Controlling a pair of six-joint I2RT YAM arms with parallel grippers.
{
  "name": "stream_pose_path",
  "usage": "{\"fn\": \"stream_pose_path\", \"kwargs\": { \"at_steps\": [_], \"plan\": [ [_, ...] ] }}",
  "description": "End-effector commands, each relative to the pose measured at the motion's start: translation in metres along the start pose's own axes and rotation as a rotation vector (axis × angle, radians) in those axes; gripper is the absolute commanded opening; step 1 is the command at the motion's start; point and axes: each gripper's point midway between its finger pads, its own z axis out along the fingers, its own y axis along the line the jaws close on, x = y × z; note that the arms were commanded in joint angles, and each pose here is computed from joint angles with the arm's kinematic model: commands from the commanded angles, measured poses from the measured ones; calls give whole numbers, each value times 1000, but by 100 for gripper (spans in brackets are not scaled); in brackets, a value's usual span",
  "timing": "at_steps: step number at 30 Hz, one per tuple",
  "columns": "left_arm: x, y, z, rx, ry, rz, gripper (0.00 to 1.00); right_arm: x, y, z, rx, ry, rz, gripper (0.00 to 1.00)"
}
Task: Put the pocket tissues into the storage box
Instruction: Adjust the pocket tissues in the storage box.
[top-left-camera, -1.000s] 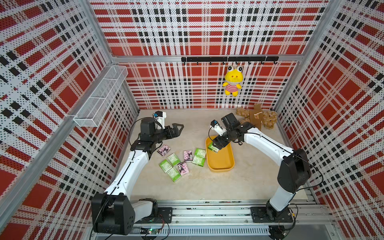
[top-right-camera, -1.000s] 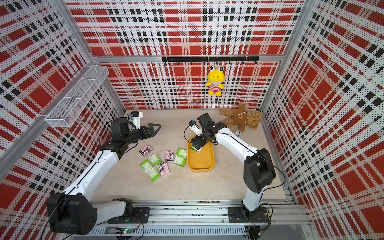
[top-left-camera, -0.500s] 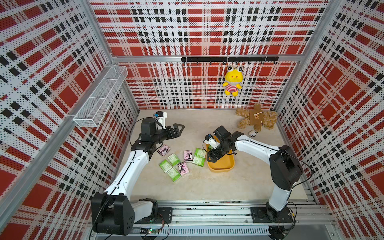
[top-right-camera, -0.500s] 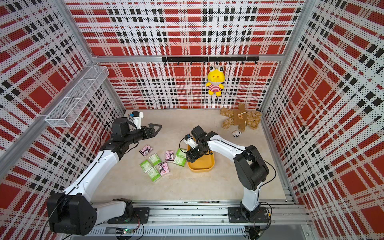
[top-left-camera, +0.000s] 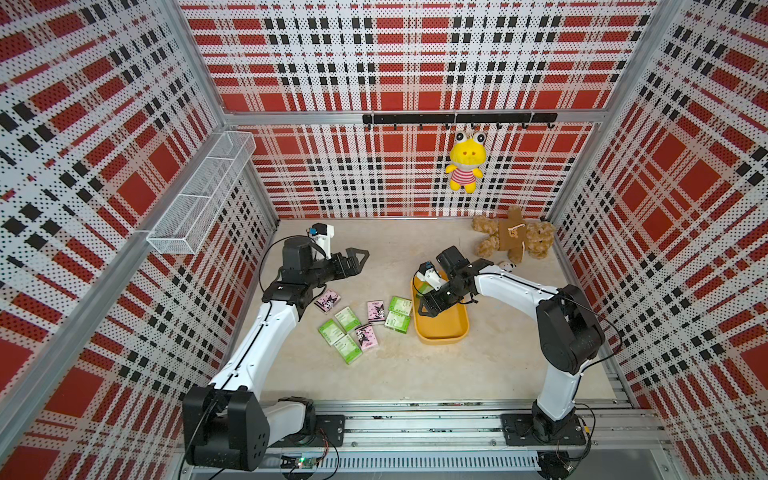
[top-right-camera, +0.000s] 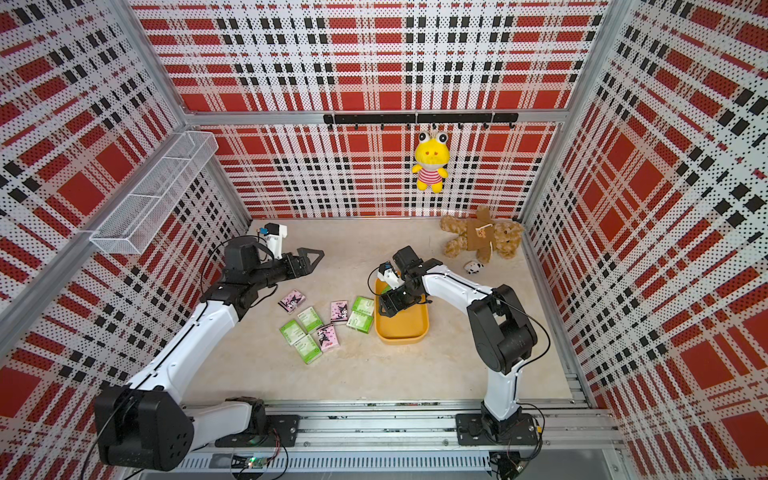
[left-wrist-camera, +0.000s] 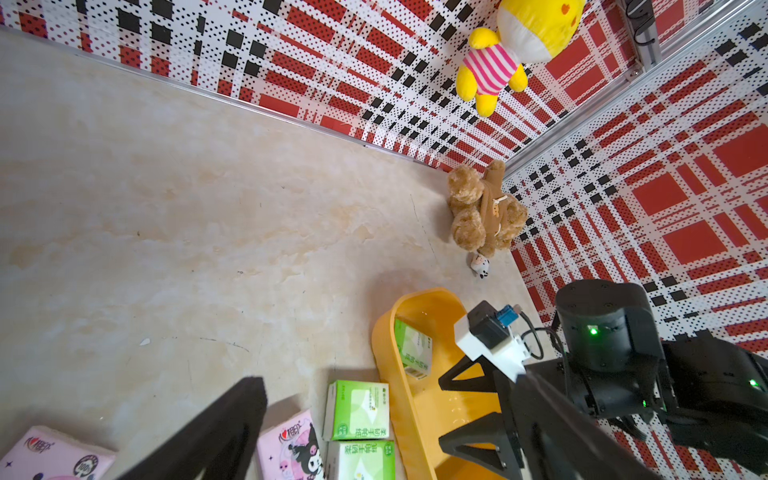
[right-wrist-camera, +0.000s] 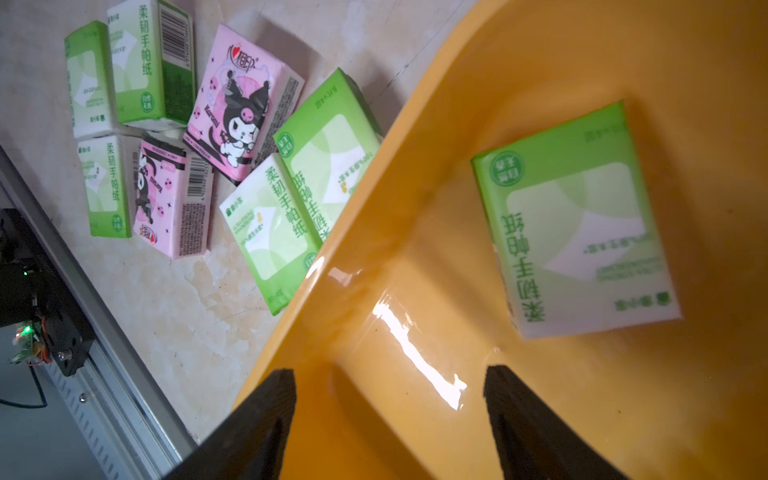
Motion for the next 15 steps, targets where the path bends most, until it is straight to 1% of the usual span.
{"fn": "stream_pose_path", "kwargs": {
  "at_steps": [1, 6, 15],
  "plan": [
    [-3, -3, -2, 12, -16, 26, 100, 1, -6, 1, 19, -5, 13, 79],
    [0, -1, -1, 9, -7, 19, 100, 10, -16, 12, 54, 53, 34, 77],
    [3, 1, 0, 7, -2, 18, 100, 12, -30, 19, 113, 74, 51, 77]
  ]
}}
